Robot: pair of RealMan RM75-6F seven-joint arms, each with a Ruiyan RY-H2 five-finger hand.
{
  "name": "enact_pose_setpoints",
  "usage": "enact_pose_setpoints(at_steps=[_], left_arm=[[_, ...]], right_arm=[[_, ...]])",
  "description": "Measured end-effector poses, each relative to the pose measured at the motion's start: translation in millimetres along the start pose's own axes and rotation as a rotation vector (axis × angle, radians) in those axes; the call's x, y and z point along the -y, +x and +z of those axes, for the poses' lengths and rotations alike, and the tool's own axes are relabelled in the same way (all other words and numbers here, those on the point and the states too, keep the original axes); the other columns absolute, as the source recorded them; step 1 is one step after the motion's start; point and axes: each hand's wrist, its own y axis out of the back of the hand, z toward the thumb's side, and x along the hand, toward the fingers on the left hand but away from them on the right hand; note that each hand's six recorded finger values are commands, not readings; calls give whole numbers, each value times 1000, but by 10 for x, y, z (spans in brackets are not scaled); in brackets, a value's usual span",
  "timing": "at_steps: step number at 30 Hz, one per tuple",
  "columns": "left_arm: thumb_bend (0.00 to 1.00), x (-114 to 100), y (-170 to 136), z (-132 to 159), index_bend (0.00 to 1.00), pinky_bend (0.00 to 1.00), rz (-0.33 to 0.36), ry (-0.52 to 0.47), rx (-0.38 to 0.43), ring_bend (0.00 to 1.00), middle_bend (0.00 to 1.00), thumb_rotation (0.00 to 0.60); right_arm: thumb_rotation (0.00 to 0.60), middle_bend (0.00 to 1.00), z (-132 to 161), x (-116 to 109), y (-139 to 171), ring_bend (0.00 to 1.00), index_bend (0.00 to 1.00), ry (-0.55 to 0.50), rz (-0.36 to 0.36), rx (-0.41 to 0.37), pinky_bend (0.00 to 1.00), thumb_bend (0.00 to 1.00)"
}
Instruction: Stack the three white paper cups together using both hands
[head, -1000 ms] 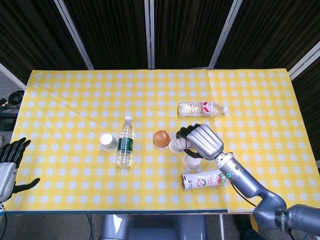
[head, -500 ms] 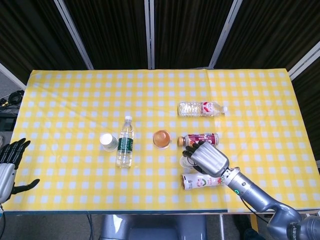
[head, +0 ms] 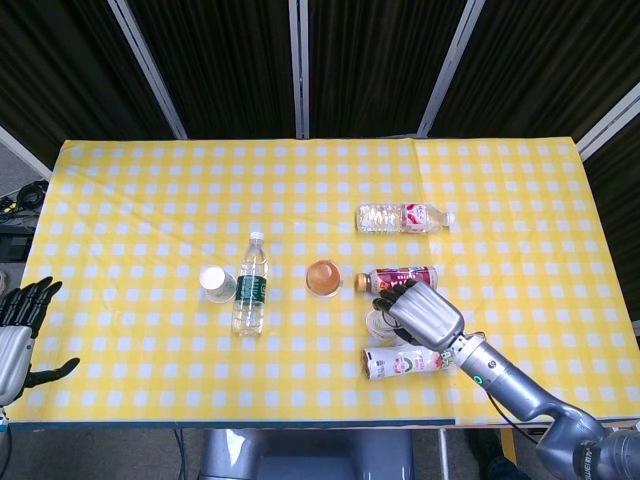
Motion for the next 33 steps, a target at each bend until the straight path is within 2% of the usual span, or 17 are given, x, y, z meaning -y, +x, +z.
enact_pose_setpoints(at_steps=[3,5,9,13,14,16,17,18,22,28,33], left_arm=[[0,3,2,-1,0,0,-1,1,-1,0,0,600],[0,4,3,-2,0,0,-1,2,-1,0,0,600],[0,7,4,-2,0,0,-2,2,-2,0,0,600],[0,6,3,-2,0,0,-3,1,-1,0,0,600],[0,6,3,-2,0,0,-3,1,-1,0,0,600],[0,5,4,-4,0,0,-2,1,-1,0,0,600],[0,5,5,-5,0,0,-2,2,-2,0,0,600],[0,7,7,-8,0,0,-2,3,-2,0,0,600],[0,31,25,-20,0,0,-11,6,-5,0,0,600],[0,78,121,-30,0,0,-5,17,-2,0,0,600],[0,94,337,42,0,0,12,36,39,0,0,600]], right_arm=[[600,214,-15,12,8,263,159,14,-1,5,454,241],[600,164,-19,30,19,216,105,14,7,7,422,186],[600,134,-32,81,48,184,80,17,47,15,382,112],[600,124,-17,93,80,177,72,23,58,20,350,103],[600,116,-15,93,92,166,66,25,55,22,302,99],[600,89,-15,88,113,112,50,25,49,25,140,89],[600,64,-19,82,133,63,37,22,43,31,54,64],[600,36,-26,79,156,24,25,14,38,38,8,36],[600,0,-85,73,311,0,1,-55,10,98,0,0],[600,0,-298,-14,663,0,0,-58,-122,223,0,0],[600,0,-487,-9,1126,0,0,-43,-216,353,0,0]])
